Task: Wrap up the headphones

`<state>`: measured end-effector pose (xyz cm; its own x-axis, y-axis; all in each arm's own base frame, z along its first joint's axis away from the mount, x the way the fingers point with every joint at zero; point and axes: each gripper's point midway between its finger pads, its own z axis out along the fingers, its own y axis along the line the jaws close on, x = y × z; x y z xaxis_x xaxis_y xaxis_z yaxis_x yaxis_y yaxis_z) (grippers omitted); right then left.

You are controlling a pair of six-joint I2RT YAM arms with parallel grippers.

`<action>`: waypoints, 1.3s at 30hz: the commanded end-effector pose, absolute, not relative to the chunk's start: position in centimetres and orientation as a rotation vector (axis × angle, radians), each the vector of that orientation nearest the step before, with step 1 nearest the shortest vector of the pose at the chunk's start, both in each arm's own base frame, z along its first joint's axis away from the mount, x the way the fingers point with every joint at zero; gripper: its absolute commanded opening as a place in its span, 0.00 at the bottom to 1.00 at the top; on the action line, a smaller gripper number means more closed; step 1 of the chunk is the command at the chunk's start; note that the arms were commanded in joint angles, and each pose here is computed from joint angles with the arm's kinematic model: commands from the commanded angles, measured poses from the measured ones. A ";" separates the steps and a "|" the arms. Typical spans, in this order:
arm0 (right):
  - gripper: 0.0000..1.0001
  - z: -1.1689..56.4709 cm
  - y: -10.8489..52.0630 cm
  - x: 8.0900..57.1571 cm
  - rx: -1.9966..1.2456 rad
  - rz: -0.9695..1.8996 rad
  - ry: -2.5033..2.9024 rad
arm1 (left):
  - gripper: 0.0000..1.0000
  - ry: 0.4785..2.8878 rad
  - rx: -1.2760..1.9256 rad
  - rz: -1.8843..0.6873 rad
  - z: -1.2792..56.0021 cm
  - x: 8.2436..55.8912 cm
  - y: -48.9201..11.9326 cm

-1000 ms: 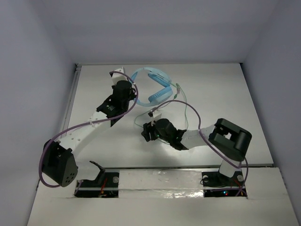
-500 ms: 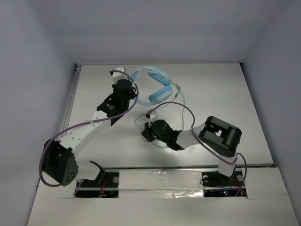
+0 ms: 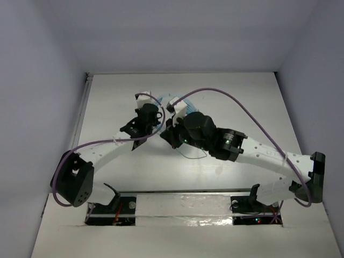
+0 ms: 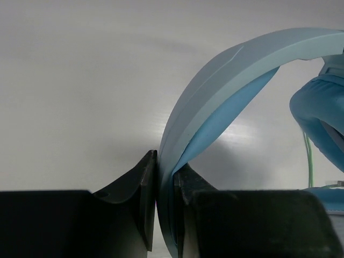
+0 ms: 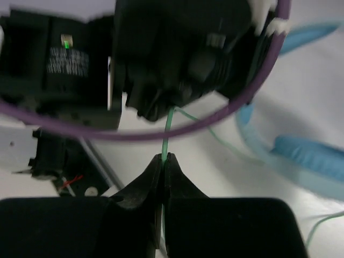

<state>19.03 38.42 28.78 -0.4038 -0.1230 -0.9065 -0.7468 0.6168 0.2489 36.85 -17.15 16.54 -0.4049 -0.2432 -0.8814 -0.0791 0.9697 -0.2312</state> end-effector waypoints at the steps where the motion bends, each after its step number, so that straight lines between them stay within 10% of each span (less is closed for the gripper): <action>1: 0.00 26.5 34.4 21.1 -0.776 0.451 1.999 | 0.00 1.881 -0.231 -0.371 19.5 37.0 -20.8; 26: 0.00 36.4 22.1 37.5 -0.251 0.229 1.739 | 0.00 1.930 0.070 -0.724 21.8 31.0 -24.6; 39: 0.00 30.9 23.1 38.0 -0.164 0.400 1.765 | 0.00 1.851 0.229 -1.011 27.0 28.4 -27.5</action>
